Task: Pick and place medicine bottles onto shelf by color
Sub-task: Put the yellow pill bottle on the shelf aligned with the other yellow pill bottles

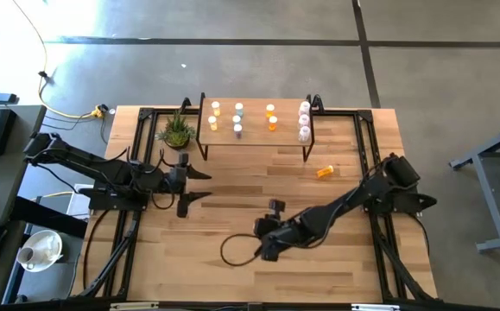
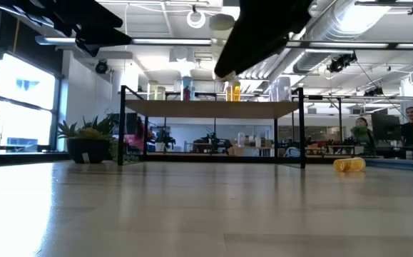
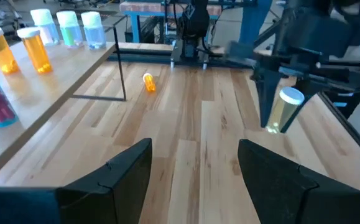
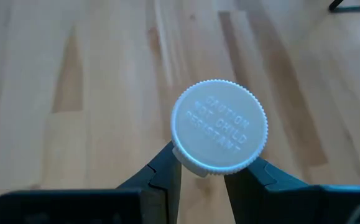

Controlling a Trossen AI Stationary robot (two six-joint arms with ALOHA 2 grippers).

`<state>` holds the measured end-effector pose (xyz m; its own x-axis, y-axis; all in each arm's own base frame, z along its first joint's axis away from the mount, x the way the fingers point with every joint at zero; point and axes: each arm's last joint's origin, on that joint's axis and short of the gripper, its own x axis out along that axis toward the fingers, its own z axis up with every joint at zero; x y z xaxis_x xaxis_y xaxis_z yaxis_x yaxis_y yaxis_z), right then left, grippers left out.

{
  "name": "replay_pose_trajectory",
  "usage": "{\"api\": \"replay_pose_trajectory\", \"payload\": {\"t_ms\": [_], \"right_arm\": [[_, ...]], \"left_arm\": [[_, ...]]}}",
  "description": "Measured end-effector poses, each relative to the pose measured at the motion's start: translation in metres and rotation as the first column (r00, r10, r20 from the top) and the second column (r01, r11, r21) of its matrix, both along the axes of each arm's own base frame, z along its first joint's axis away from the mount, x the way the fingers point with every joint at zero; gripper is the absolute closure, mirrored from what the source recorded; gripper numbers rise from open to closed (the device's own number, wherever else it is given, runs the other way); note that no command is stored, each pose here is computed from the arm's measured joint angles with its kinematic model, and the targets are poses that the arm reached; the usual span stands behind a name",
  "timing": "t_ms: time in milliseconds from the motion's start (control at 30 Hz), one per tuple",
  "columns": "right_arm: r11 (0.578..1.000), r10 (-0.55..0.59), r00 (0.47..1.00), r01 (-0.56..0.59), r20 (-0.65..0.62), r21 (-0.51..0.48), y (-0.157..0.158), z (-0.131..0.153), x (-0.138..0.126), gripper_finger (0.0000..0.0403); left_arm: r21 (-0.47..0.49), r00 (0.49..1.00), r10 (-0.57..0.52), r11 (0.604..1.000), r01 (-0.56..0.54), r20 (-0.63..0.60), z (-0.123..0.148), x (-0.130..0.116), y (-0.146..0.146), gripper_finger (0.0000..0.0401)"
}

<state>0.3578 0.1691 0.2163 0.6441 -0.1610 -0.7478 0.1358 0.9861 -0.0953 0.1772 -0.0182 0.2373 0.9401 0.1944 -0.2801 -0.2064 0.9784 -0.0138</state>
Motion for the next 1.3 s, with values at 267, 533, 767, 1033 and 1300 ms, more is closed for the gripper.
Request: {"api": "replay_pose_trajectory", "payload": {"t_ms": [267,533,767,1033,1300], "right_arm": [[1.000,-0.014,0.999,0.015,0.043,-0.009,-0.025,0.004,0.017,0.0315],[0.999,0.031,0.994,-0.034,0.101,0.032,-0.043,0.010,0.031,0.0315],[0.994,0.052,0.985,-0.067,0.163,0.086,-0.056,0.015,0.041,0.0315],[0.995,0.033,0.984,-0.048,0.177,0.085,-0.066,0.016,0.045,0.0315],[0.995,0.038,0.981,-0.054,0.192,0.080,-0.067,0.017,0.046,0.0315]], "left_arm": [[0.021,0.999,-0.005,1.000,0.006,-0.045,-0.011,0.014,-0.002,0.0172],[0.049,0.995,-0.102,0.993,0.103,-0.022,-0.021,0.036,-0.008,0.0172],[0.056,0.994,-0.112,0.992,0.111,0.004,-0.031,0.052,-0.011,0.0172],[0.039,0.983,-0.174,0.984,0.171,0.060,-0.040,0.067,-0.015,0.0172],[0.039,0.979,-0.172,0.985,0.168,0.110,-0.043,0.074,-0.016,0.0172]]}}
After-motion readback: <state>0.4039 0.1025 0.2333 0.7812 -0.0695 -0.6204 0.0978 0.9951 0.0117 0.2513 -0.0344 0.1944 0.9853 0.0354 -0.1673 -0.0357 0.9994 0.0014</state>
